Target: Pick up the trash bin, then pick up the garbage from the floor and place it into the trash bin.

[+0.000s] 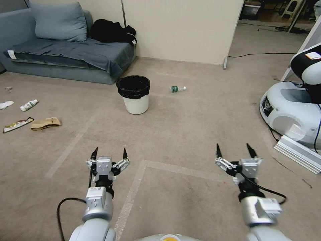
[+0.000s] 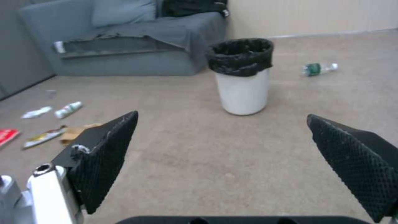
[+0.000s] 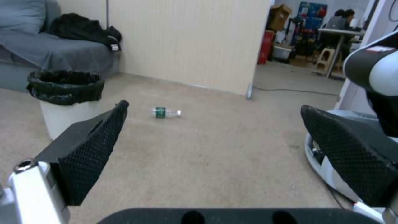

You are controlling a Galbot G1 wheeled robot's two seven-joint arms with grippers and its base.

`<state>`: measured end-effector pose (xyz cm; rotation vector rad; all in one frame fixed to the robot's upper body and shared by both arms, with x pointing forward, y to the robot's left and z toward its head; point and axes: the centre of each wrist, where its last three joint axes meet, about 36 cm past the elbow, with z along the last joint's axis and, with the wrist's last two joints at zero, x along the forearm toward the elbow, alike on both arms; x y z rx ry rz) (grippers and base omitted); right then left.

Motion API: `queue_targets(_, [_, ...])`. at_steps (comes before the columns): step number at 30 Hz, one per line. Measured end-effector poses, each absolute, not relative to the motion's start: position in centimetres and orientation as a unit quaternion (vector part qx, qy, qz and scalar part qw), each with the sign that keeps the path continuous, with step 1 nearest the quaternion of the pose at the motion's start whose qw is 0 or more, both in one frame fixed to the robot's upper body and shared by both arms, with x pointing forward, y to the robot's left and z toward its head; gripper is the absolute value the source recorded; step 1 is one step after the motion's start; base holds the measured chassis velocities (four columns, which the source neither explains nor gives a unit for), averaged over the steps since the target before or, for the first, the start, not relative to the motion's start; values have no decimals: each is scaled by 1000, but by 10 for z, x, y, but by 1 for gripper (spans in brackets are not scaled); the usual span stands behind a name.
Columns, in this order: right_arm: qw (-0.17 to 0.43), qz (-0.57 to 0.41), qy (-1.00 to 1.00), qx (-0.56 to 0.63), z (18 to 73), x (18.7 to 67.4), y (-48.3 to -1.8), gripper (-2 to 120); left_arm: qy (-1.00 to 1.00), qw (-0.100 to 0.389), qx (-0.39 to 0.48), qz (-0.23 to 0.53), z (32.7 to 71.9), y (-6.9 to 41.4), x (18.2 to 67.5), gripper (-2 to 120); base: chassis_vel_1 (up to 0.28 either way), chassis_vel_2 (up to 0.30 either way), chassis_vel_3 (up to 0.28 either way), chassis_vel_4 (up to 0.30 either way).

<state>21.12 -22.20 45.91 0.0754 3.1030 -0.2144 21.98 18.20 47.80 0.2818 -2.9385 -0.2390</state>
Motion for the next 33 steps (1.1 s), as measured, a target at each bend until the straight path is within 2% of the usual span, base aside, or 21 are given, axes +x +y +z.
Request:
queue_targets(6, [17,-71,997,24,461,210,-222,100,-987,92,87,-98,480,170,212,100,0,0,0,0])
queue_targets(11, [81,-60,995,2,457,213,-221,100,-987,91,85,-98,480,169,211,100,0,0,0,0])
queue_targets(27, [82,-58,995,-3,454,213,-220,100,-987,91,82,-101,478,171,208,100,0,0,0,0])
queue_targets(33, [78,-59,995,-3,454,213,-221,100,-987,91,81,-102,479,172,208,100,-94,97,110,-99])
